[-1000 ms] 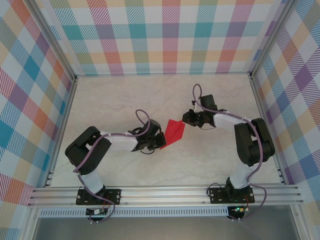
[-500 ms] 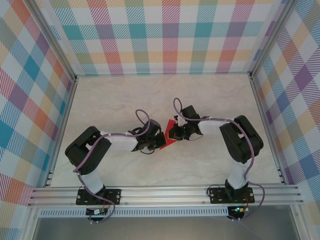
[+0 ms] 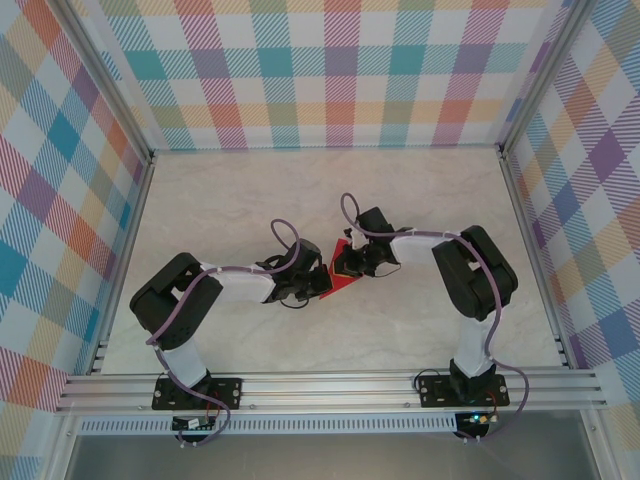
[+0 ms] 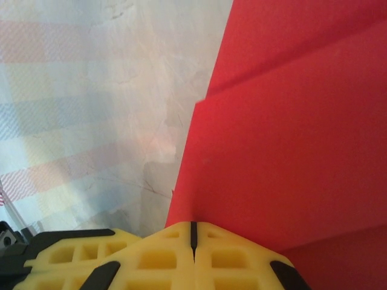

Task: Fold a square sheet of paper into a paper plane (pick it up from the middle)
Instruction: Fourth fold the wing at the center of the table.

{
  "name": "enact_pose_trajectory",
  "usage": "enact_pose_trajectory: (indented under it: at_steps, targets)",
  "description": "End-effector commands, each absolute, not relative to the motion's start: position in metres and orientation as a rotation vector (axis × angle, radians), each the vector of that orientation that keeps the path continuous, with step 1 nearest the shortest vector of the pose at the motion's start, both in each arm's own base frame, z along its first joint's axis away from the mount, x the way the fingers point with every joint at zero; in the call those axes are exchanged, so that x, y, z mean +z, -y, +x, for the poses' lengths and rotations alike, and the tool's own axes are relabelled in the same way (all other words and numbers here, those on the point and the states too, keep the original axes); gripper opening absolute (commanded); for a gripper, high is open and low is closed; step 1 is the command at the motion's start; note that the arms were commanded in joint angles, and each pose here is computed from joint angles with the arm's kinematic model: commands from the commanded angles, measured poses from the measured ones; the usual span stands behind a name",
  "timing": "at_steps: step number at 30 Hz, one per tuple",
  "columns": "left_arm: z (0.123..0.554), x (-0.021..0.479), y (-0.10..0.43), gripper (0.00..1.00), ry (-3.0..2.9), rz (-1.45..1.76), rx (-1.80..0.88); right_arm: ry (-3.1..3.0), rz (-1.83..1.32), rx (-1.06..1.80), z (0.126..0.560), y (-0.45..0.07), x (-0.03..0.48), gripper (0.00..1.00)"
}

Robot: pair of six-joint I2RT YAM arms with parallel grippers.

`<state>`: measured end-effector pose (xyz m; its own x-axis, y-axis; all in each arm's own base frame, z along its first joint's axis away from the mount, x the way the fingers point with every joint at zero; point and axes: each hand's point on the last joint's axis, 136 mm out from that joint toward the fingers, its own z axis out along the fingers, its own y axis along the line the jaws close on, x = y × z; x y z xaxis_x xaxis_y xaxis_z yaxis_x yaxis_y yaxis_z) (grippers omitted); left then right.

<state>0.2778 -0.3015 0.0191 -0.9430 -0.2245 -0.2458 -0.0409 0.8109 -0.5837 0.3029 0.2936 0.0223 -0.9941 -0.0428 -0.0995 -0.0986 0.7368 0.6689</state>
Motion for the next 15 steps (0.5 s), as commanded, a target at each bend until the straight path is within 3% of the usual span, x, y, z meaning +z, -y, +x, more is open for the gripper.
enact_pose_trajectory:
  at_steps: [1,15]
  targets:
    - [0.235,-0.030,0.263,0.02,-2.922,-0.233,-0.645,-2.873,-0.118,1.056,0.310,-0.290,0.013,0.00]
    - [0.228,-0.037,0.258,0.02,-2.952,-0.235,-0.632,-2.822,0.082,0.967,0.357,-0.228,0.001,0.00]
